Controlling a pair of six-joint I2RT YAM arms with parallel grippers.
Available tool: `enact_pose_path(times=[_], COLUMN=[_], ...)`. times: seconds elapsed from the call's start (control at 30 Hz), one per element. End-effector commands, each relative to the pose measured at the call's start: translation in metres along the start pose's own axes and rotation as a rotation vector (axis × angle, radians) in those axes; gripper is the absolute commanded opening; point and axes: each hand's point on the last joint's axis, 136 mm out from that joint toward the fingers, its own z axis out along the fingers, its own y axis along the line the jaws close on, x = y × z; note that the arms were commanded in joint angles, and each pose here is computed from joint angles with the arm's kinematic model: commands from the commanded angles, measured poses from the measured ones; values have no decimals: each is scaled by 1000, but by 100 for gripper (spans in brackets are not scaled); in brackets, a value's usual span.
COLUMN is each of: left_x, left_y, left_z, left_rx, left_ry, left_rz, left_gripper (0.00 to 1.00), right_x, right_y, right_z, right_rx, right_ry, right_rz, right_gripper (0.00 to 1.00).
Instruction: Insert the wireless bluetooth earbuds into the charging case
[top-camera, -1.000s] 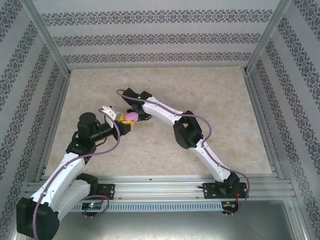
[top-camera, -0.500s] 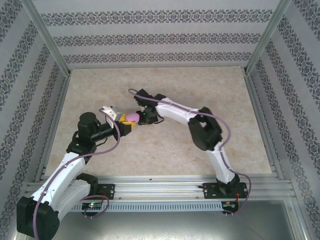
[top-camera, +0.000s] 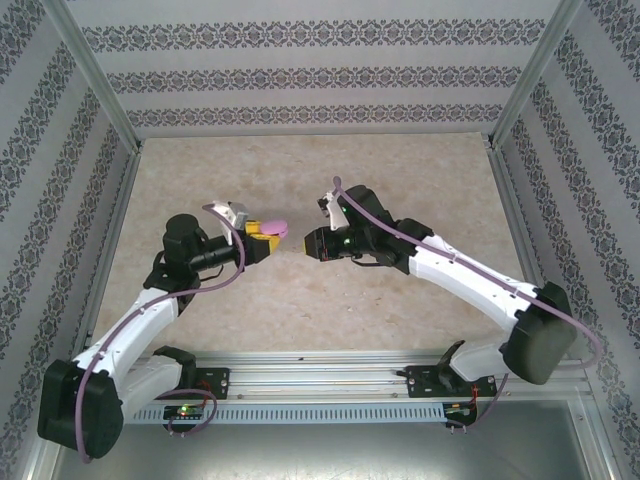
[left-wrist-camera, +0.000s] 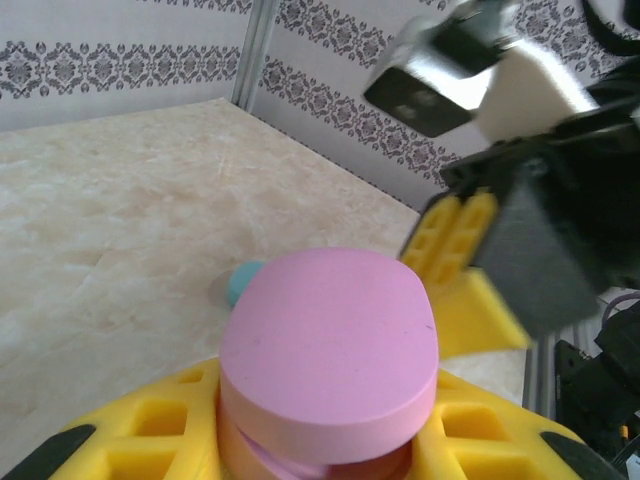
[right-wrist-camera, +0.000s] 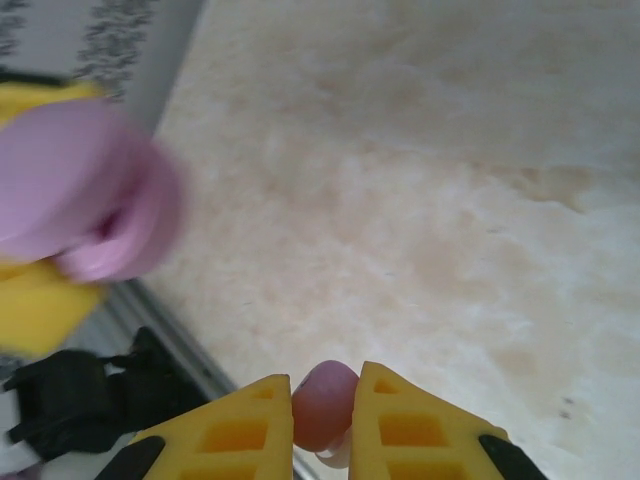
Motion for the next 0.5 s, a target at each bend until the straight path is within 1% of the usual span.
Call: enact_pose_path(times=[0.0, 0.47], left_x=[-31, -18], left_y=[-13, -26], left_z=[-1, -3], left_rx=[61, 103], left_ry=[-71, -19], left_rz=[58, 40], left_gripper=[25, 25], right_x=[-6, -41], right_y=[37, 75], right_z=[-9, -11], right_rx=[-113, -189], right_ry=[-25, -55], right_rz=[-70, -129], right_gripper=[14, 14])
